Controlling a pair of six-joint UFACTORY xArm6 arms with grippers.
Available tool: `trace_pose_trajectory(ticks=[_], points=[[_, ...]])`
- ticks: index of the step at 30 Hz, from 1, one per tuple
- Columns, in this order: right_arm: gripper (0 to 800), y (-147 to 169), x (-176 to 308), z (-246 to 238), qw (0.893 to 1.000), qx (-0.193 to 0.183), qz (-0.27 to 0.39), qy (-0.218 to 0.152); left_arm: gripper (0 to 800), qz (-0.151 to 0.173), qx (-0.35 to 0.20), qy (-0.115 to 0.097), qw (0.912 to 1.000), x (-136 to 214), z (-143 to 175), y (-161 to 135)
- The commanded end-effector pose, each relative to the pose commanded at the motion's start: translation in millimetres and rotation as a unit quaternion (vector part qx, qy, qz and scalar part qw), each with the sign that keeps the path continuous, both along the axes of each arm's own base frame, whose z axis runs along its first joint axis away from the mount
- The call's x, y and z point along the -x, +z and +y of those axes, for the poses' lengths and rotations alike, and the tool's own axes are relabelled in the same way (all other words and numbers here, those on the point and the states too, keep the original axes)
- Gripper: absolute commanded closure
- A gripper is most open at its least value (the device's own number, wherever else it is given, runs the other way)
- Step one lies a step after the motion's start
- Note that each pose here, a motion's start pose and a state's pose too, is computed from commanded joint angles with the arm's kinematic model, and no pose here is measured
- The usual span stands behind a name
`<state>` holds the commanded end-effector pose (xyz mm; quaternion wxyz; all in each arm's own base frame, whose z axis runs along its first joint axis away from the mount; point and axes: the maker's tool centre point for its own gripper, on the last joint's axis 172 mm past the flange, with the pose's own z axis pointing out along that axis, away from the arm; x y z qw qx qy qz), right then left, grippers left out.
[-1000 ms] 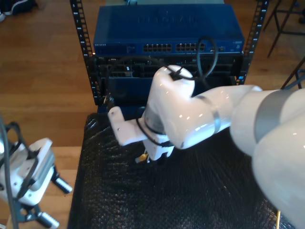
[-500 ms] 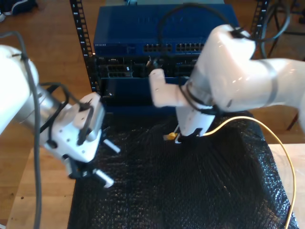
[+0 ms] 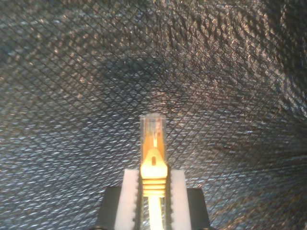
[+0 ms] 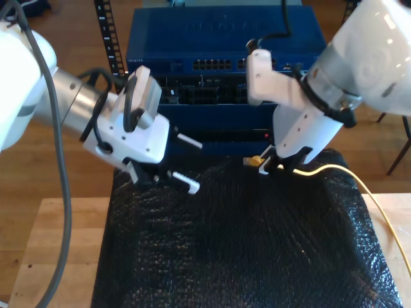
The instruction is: Grab the cable and plug it in
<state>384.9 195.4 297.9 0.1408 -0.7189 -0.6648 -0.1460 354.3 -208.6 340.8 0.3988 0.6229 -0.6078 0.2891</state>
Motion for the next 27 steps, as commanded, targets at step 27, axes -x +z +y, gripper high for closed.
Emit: trace_pose_trajectory(ticks=[27], points=[[792,73,10,6,0.997,-0.069,0.015,-0.007,6,-0.017,0.079,-0.013,0.9967,-5,-53,48]])
